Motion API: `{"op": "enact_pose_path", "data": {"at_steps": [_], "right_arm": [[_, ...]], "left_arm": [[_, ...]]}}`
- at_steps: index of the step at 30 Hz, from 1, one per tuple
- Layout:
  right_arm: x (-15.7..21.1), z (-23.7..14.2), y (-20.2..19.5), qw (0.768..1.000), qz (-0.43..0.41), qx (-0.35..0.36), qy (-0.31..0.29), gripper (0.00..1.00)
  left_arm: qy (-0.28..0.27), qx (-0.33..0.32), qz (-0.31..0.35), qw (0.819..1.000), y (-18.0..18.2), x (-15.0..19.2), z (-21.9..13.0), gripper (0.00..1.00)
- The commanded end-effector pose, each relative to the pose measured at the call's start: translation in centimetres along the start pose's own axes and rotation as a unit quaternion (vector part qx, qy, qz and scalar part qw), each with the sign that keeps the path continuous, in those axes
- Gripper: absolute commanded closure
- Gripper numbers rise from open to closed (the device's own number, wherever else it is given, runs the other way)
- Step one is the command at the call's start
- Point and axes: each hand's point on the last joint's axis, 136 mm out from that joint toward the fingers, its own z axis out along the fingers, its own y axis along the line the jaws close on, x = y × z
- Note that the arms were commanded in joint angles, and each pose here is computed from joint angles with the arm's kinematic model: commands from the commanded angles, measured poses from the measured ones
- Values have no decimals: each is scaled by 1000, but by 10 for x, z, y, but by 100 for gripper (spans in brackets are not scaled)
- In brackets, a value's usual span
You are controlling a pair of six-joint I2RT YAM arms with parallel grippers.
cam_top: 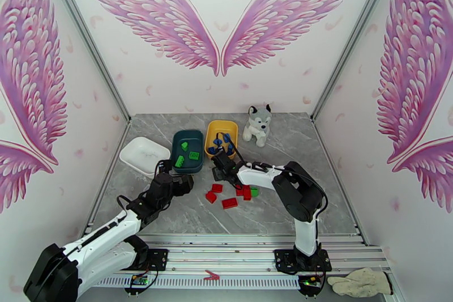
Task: Sort the legos into containers by color
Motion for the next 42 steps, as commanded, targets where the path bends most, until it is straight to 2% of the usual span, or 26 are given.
{"op": "enact_pose_path", "data": {"at_steps": [1, 6, 11, 15, 18, 28, 32, 38, 42], "right_arm": [[-3, 7, 3, 1000, -4, -9, 5, 35], [-1, 11, 6, 1000, -3, -16, 6, 43], [4, 10, 9, 1000, 3, -29, 6, 57], [6, -3, 12, 999, 10, -43, -4, 70], [5, -17, 15, 998, 14, -53, -17, 75], [1, -73, 33, 995, 5, -85, -56, 80], [-6, -94, 44, 991, 7, -108, -73, 80], [-31, -109, 75, 981, 18, -170, -92, 79], [-56, -106, 94, 976, 22, -189, -101, 80]], "left_arm": [[-11, 1, -7, 1000, 1, -1, -5, 1], [-15, 0, -7, 1000, 0, -4, -7, 1], [-17, 1, -7, 1000, 0, -4, -6, 1], [-18, 0, -5, 1000, -3, -7, -4, 1], [-20, 1, 1, 1000, -9, -14, -1, 1], [-29, 17, 1, 999, -28, -45, 13, 1], [-45, 19, -7, 999, -30, -70, 14, 1], [-84, 15, -53, 995, -13, -115, 11, 1], [-96, 20, -103, 990, 11, -128, 12, 1]]}}
